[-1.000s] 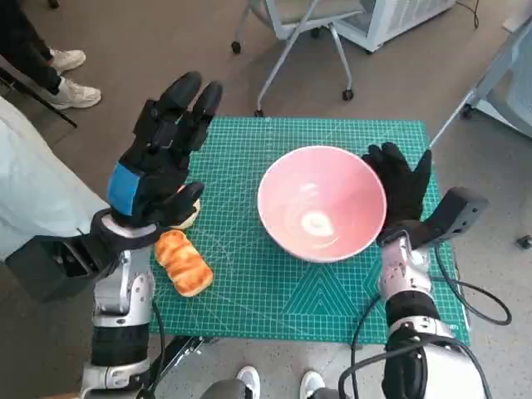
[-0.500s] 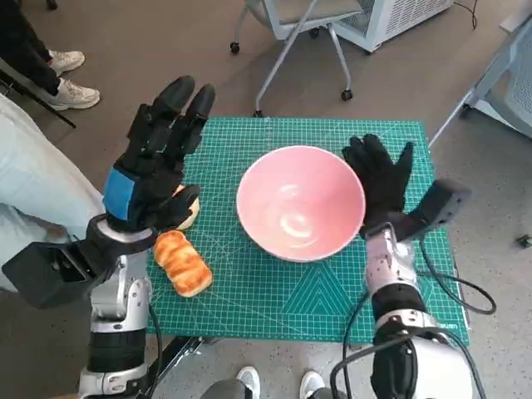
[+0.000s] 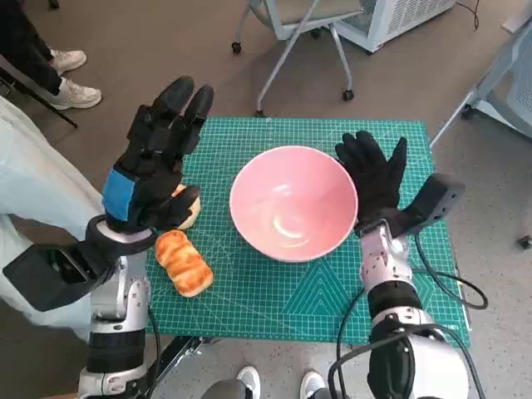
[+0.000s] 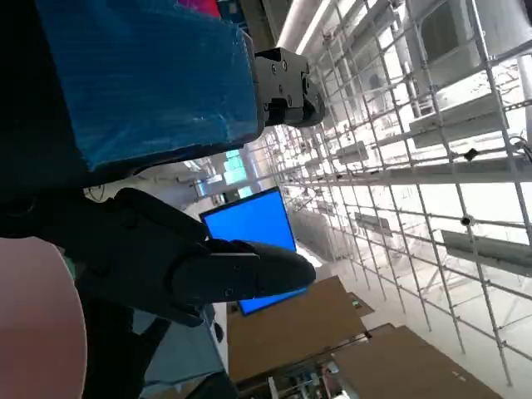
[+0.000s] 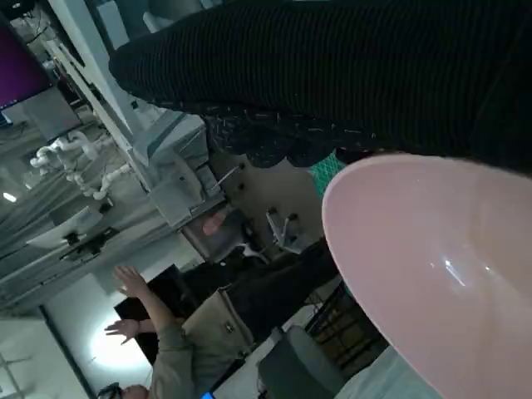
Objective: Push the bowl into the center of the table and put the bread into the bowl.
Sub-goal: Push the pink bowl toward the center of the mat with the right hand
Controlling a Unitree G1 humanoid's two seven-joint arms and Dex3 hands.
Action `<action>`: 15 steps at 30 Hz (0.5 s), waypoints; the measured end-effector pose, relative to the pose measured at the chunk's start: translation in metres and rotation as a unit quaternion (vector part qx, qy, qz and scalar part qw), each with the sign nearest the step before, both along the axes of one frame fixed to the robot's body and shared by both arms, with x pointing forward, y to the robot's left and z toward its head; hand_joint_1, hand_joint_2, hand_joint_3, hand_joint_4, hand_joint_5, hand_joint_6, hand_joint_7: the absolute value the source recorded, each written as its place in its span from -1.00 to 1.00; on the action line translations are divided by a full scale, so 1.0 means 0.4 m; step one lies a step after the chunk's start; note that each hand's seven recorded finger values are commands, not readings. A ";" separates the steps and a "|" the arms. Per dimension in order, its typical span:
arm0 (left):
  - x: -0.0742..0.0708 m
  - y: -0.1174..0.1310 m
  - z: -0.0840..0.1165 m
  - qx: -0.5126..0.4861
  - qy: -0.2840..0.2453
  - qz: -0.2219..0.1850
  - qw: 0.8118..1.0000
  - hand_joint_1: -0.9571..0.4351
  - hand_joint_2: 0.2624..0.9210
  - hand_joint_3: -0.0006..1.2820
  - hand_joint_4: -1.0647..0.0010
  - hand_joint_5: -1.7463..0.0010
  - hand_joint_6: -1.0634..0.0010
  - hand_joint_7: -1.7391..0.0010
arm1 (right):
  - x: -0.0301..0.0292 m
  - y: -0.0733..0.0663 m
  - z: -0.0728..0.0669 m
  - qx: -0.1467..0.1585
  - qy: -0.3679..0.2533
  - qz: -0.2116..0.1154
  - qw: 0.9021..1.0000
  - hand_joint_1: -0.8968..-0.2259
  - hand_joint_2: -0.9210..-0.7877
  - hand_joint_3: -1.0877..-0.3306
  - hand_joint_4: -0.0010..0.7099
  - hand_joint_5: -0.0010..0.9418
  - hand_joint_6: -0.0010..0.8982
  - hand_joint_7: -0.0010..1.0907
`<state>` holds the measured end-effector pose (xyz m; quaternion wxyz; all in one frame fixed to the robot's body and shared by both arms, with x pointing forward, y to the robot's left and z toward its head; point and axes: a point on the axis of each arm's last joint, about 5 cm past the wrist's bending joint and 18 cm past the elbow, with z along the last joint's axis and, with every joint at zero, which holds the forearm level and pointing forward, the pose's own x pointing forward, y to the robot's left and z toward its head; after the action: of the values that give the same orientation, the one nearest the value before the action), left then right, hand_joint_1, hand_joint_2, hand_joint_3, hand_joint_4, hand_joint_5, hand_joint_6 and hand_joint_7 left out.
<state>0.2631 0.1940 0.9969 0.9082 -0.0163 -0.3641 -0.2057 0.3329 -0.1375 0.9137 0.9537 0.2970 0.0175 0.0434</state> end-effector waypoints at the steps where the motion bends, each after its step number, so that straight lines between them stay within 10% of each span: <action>1: 0.000 0.000 0.000 0.000 0.000 0.000 1.000 -0.62 1.00 -0.39 0.76 0.99 1.00 0.53 | 0.000 -0.001 0.001 0.000 -0.001 0.000 1.000 -0.08 -1.00 -0.10 -0.69 -1.00 -0.51 -0.73; 15: -0.002 -0.009 -0.002 -0.008 0.002 -0.005 1.000 -0.61 1.00 -0.39 0.75 0.99 1.00 0.52 | 0.013 -0.051 0.044 -0.044 -0.093 -0.012 0.995 -0.07 -1.00 -0.15 -0.68 -0.99 -0.50 -0.75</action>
<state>0.2622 0.1904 0.9960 0.9077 -0.0255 -0.3638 -0.2076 0.3381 -0.1579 0.9311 0.9638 0.2497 -0.0728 0.0585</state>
